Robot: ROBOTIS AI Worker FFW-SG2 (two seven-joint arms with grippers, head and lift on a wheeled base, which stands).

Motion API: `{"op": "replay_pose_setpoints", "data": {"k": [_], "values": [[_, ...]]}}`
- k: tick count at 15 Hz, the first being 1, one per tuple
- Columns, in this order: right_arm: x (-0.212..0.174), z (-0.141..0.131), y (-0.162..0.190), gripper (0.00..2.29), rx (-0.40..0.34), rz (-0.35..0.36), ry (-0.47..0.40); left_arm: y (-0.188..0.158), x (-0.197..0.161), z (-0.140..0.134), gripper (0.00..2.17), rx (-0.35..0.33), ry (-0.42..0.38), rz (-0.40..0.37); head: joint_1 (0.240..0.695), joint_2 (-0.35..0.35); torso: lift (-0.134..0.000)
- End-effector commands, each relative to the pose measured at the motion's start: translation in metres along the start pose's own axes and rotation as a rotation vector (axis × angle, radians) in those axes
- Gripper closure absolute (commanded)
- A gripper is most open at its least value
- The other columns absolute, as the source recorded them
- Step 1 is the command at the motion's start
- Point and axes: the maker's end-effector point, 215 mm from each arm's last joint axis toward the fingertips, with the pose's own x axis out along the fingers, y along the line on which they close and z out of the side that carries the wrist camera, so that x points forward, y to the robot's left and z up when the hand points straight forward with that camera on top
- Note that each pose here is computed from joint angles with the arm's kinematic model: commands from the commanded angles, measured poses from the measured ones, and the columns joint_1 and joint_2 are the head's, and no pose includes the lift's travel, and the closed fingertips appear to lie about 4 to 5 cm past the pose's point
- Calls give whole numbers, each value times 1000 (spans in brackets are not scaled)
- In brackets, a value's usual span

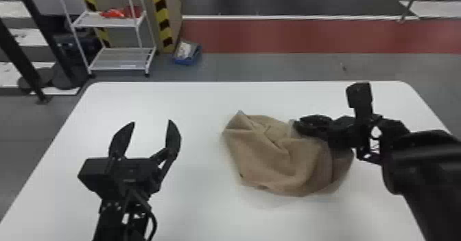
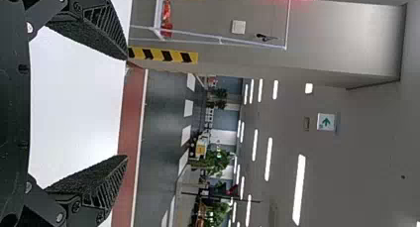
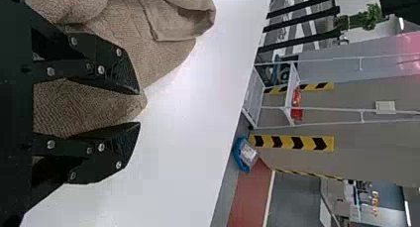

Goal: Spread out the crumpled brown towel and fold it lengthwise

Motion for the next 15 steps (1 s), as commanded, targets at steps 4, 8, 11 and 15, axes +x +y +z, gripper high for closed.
{"op": "replay_pose_setpoints", "data": {"k": [4,8,11,15], "values": [[-3,-9,14,1932,77,60,36,0,-1,0,201,1,0,-1,695,19,-124],[-11,-9,6,1102,53,-15,-2,-1,-2,0,201,0,1,-2,695,20,-124],[-14,-2,0,9,-61,-89,-50,-1,-2,-1,201,0,3,-2,695,6,-124],[-12,-16,-7,198,-58,-94,-44,-2,-3,-3,201,0,6,-5,695,1,-124]]}}
